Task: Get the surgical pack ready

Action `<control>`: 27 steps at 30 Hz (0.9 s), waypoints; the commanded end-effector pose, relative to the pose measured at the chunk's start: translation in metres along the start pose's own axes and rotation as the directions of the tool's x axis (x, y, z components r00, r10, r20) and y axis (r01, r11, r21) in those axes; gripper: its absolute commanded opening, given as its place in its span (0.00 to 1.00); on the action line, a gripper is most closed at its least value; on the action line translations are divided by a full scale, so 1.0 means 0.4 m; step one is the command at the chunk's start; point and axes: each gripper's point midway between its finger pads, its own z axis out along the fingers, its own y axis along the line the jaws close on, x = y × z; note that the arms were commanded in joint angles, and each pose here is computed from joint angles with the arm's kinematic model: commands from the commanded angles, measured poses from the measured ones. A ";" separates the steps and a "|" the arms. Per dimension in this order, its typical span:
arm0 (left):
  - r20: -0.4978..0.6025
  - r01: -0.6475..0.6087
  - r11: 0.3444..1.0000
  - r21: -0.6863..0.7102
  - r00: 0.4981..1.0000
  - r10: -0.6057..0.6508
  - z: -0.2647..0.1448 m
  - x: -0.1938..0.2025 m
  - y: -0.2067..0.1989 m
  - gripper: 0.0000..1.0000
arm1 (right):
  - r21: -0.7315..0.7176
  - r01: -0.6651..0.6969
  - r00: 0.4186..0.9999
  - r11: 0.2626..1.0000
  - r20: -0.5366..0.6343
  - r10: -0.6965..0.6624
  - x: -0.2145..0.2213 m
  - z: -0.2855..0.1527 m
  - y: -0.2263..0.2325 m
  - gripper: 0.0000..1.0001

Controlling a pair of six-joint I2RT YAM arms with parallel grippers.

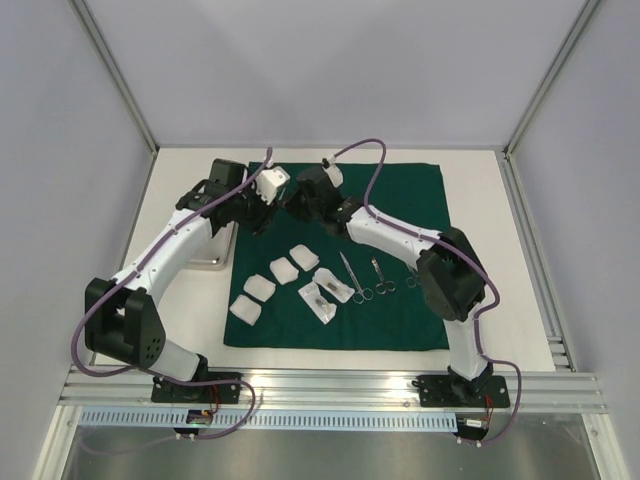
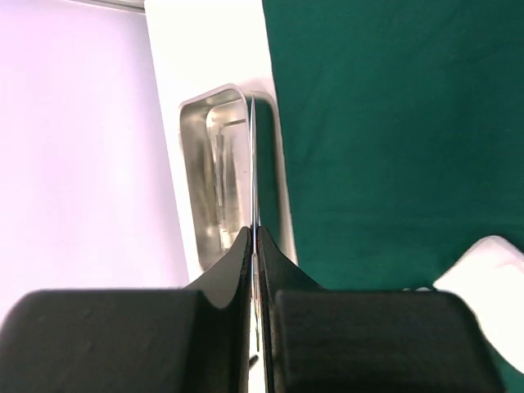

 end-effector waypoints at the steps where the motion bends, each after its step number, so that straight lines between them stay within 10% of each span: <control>1: 0.054 -0.128 0.991 -0.048 0.990 0.130 0.014 -0.034 0.001 0.52 | -0.065 -0.101 0.995 0.993 0.007 0.102 -0.015 0.005 0.042 0.00; 27: 0.082 -0.228 0.944 -0.239 0.964 0.254 0.039 -0.059 0.062 0.31 | -0.081 -0.144 0.989 0.986 -0.055 0.140 0.020 0.017 0.035 0.00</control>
